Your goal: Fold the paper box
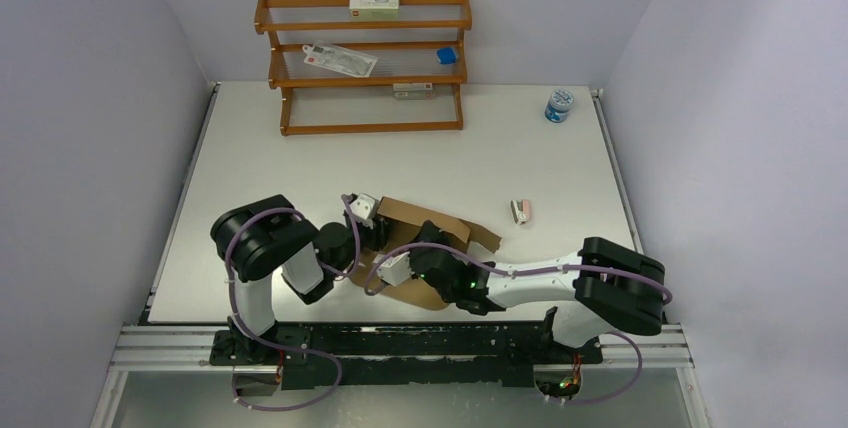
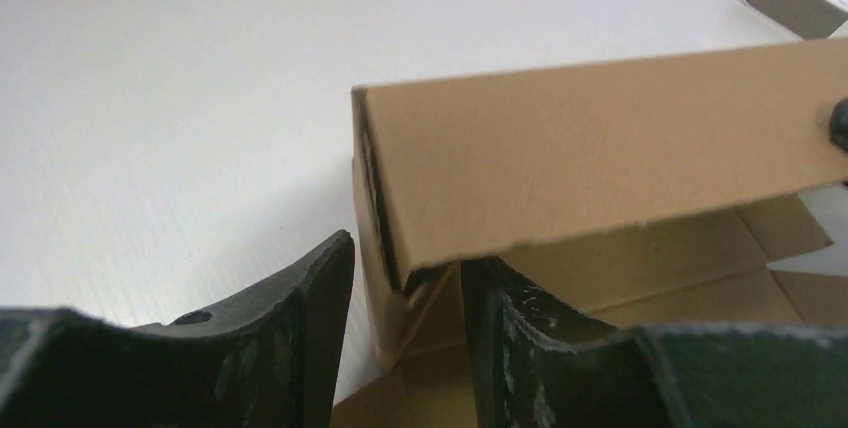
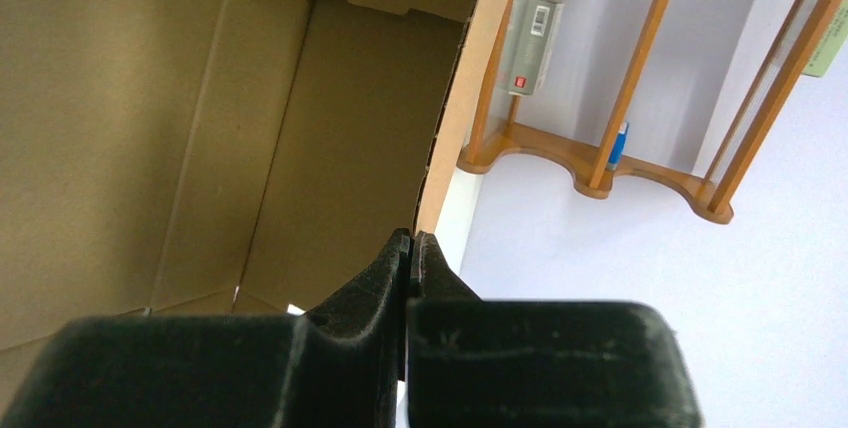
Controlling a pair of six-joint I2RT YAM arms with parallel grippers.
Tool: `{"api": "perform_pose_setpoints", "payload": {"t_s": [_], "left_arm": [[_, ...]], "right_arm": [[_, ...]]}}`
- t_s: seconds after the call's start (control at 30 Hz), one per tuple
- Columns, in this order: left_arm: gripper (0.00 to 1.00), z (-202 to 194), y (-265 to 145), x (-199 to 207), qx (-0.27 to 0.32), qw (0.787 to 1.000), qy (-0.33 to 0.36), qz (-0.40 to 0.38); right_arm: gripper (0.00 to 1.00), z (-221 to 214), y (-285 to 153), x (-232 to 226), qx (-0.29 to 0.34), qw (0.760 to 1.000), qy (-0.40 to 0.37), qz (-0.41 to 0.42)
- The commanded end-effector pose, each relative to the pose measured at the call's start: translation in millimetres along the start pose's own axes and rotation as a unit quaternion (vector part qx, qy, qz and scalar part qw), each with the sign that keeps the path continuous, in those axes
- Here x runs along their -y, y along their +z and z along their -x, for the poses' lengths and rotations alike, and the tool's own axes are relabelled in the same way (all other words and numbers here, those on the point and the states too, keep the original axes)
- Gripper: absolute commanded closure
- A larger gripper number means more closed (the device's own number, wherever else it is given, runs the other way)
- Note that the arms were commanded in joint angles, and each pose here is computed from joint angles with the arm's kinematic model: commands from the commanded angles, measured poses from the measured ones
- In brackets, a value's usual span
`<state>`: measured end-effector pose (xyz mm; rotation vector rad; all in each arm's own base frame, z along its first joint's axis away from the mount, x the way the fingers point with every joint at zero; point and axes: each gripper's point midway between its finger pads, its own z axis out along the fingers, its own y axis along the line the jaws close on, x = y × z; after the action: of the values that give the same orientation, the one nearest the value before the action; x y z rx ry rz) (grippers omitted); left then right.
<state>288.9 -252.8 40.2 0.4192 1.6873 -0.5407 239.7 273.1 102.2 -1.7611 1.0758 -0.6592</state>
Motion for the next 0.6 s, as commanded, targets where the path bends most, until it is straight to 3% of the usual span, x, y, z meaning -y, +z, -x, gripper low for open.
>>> {"api": "perform_pose_setpoints", "payload": {"t_s": [0.0,0.57], "left_arm": [[0.51,100.8,4.5,18.0,0.186,0.981,-0.035,-0.033],[0.77,91.9,-1.8,-15.5,0.179,0.981,-0.044,0.058]], "right_arm": [[1.00,12.9,1.3,-9.6,0.040,0.998,0.014,0.036],[1.00,14.6,5.8,-11.6,0.045,0.997,0.037,0.058]]}}
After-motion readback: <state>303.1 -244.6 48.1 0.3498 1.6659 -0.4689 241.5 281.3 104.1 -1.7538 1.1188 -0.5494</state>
